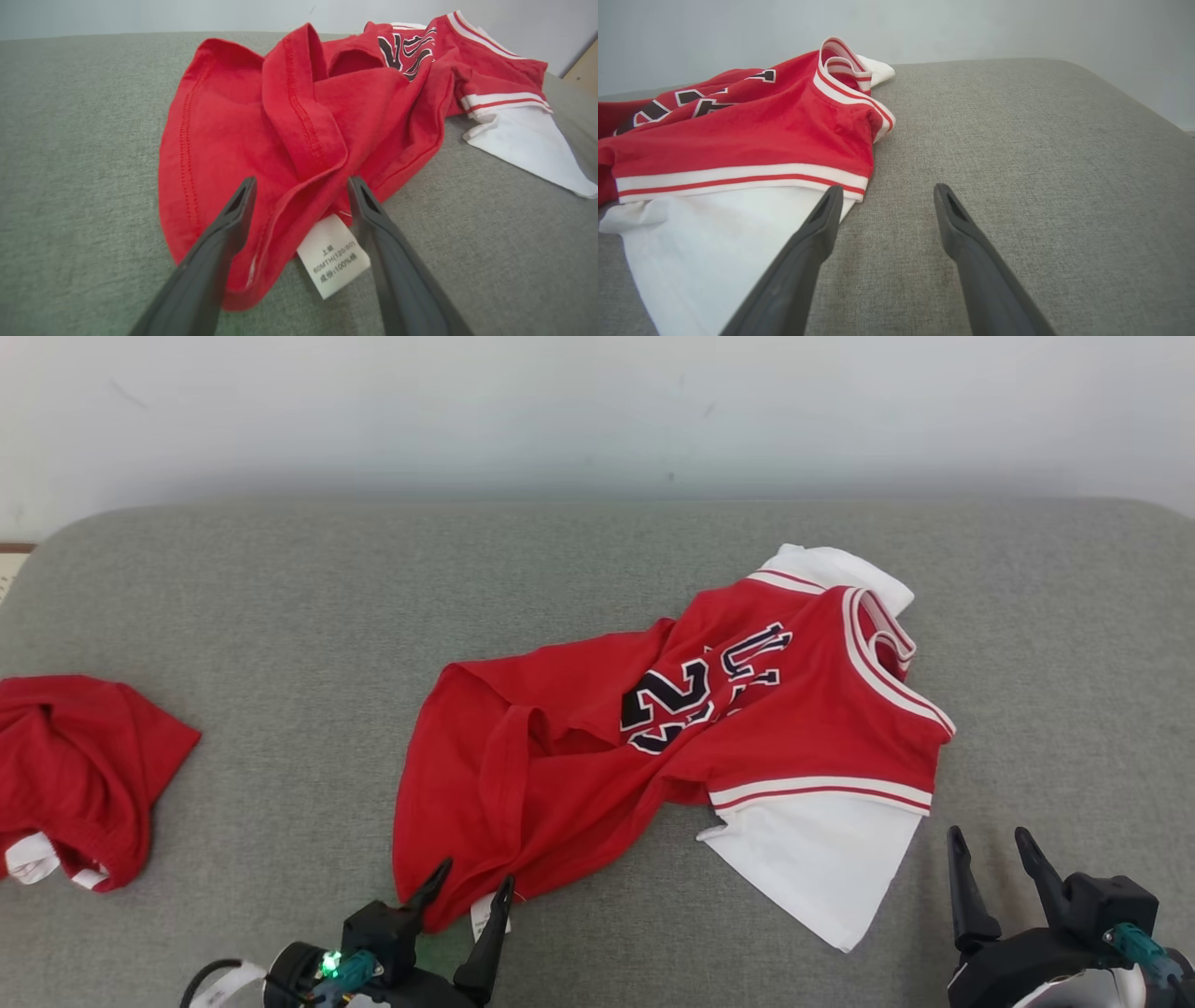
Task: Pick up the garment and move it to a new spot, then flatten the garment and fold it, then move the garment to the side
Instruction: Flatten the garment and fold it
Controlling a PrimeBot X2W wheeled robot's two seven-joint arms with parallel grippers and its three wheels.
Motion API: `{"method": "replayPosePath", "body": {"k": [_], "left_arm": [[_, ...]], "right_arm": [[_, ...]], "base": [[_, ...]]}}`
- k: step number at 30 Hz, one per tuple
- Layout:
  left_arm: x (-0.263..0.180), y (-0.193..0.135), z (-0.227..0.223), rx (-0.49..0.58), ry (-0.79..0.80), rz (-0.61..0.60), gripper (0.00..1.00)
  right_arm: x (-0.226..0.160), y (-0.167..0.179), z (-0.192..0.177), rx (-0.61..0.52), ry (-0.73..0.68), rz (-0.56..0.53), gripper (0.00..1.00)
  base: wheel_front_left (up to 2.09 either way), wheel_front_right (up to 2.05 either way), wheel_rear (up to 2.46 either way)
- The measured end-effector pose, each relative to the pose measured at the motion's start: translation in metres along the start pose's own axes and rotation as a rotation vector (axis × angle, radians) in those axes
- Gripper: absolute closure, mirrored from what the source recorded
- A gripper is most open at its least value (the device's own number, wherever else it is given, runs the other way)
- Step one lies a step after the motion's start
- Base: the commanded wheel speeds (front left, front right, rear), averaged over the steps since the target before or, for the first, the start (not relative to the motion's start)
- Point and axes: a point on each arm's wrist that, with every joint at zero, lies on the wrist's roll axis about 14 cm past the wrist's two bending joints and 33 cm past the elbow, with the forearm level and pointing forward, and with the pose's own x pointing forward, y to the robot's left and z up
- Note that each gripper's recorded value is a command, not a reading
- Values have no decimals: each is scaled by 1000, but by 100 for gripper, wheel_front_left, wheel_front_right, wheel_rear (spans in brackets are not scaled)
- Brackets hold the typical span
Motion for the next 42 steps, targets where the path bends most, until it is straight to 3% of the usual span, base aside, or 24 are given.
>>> {"method": "replayPosePath", "body": {"k": [35,39,41,42], "left_arm": [[14,12,4,-27,-9,27,0],[14,11,1,-27,-1,23,12],[14,11,-1,-27,5,24,26],[14,12,-2,-27,9,26,41]], "right_arm": [[-1,-4,-12,48,31,-29,0],[1,-4,-10,48,26,-29,0],[1,-4,-11,49,28,-30,0],[1,-4,-11,50,29,-30,0]], "base": [[0,0,0],[0,0,0],[0,0,0],[0,0,0]]}}
